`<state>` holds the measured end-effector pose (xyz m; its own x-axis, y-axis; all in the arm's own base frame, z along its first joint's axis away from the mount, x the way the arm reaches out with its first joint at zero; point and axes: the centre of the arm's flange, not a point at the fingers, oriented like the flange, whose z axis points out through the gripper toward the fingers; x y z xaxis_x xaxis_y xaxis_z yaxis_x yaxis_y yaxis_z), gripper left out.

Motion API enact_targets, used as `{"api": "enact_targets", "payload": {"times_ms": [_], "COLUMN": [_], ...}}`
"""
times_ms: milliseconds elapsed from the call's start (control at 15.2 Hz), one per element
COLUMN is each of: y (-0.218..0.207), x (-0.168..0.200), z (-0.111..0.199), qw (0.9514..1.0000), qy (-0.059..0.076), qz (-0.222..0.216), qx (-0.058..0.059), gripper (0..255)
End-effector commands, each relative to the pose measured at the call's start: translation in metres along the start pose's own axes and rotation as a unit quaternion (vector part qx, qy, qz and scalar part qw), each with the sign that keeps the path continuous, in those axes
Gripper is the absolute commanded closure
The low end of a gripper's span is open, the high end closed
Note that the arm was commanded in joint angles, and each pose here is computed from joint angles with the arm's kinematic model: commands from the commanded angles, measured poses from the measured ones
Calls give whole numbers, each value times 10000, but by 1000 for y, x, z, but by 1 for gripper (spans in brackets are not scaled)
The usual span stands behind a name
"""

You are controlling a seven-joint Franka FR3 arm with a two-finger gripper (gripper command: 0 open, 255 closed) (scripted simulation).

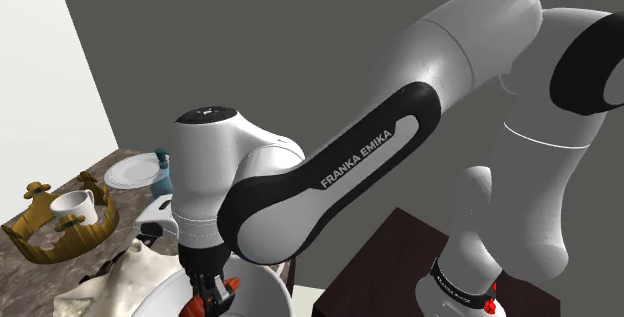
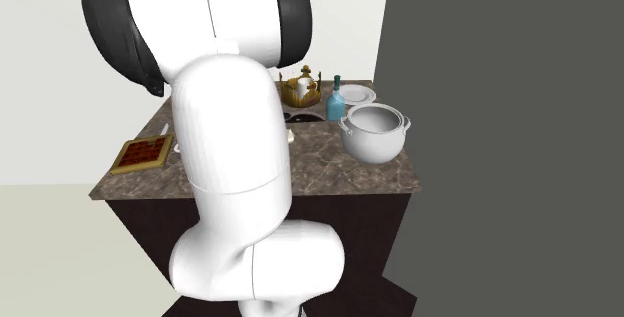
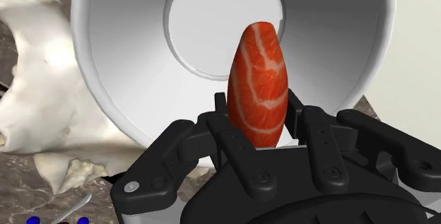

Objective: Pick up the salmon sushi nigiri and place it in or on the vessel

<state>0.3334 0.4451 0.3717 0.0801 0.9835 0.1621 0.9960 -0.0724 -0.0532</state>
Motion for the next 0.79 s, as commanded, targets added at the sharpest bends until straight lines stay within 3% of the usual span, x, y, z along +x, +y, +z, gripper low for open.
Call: {"api": "enact_targets", "payload": {"times_ms": [0,726], "y": [-3,0], "x": [6,-4], "z": [8,64], "qw": [10000,10000], "qy": [1,1], "qz": [12,12], "qx": [-2,-2], "gripper": [255,255]}}
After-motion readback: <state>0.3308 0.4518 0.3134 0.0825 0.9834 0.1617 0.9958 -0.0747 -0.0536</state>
